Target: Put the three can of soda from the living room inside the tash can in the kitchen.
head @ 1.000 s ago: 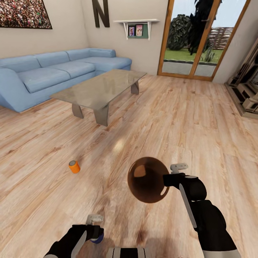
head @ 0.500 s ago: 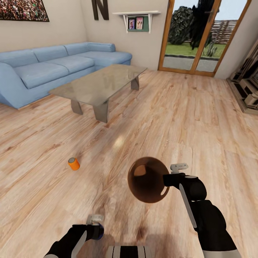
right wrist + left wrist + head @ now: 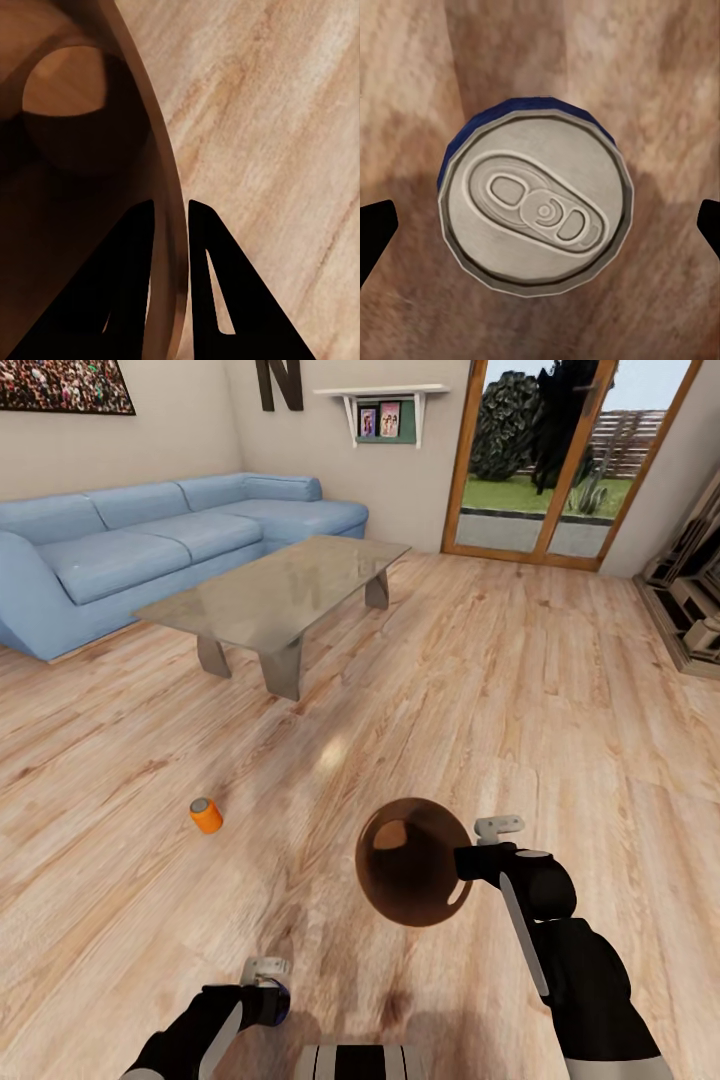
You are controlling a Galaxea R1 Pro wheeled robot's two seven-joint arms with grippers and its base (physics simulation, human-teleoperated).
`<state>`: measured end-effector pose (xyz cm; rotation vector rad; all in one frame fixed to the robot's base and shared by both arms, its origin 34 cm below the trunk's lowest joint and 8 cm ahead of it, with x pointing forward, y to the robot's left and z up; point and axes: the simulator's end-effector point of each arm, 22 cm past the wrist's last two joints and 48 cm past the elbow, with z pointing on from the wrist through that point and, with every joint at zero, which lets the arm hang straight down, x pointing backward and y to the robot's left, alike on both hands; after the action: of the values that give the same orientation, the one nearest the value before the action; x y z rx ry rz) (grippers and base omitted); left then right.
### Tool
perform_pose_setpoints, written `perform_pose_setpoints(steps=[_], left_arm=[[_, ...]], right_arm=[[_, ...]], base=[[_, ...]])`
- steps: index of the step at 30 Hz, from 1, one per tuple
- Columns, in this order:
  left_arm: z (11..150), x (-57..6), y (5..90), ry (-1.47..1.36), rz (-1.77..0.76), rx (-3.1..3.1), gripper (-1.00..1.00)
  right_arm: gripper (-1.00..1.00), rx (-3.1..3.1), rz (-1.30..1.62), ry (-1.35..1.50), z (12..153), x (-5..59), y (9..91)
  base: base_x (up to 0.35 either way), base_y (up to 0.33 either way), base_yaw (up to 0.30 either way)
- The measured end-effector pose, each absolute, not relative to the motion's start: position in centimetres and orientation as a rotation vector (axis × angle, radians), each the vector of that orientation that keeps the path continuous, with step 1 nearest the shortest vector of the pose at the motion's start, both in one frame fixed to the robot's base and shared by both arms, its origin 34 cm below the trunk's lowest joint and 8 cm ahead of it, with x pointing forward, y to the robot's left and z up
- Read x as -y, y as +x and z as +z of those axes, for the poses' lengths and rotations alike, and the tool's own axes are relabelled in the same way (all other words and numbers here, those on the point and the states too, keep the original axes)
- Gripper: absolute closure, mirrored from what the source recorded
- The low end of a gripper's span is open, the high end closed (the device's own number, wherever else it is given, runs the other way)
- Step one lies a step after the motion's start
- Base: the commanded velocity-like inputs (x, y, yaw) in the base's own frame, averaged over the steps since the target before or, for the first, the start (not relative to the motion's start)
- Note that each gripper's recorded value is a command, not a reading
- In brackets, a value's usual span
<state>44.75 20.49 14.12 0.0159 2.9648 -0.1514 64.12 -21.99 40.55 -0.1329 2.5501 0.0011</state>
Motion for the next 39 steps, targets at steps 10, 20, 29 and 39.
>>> perform_pose_setpoints(steps=[10,20,29,39], left_arm=[[14.5,-20.6,45.9,0.017,-0.149,-2.949,-1.0],[13.9,-20.5,45.8,0.017,-0.152,-2.96,-1.0],[13.8,-20.6,45.7,0.011,-0.146,-2.963,-1.0],[13.3,-20.6,45.3,0.009,-0.146,-2.975,-1.0]], right_arm=[[1.0,-2.55,0.002,-0.134,40.6,21.9,64.1],[1.0,-2.567,0.003,-0.136,39.6,21.9,63.9],[1.0,-2.57,0.001,-0.137,39.4,22.0,63.9],[1.0,-2.582,0.0,-0.137,38.6,22.0,63.8]], base=[[0.0,0.0,0.0],[0.0,0.0,0.0],[0.0,0.0,0.0],[0.0,0.0,0.0]])
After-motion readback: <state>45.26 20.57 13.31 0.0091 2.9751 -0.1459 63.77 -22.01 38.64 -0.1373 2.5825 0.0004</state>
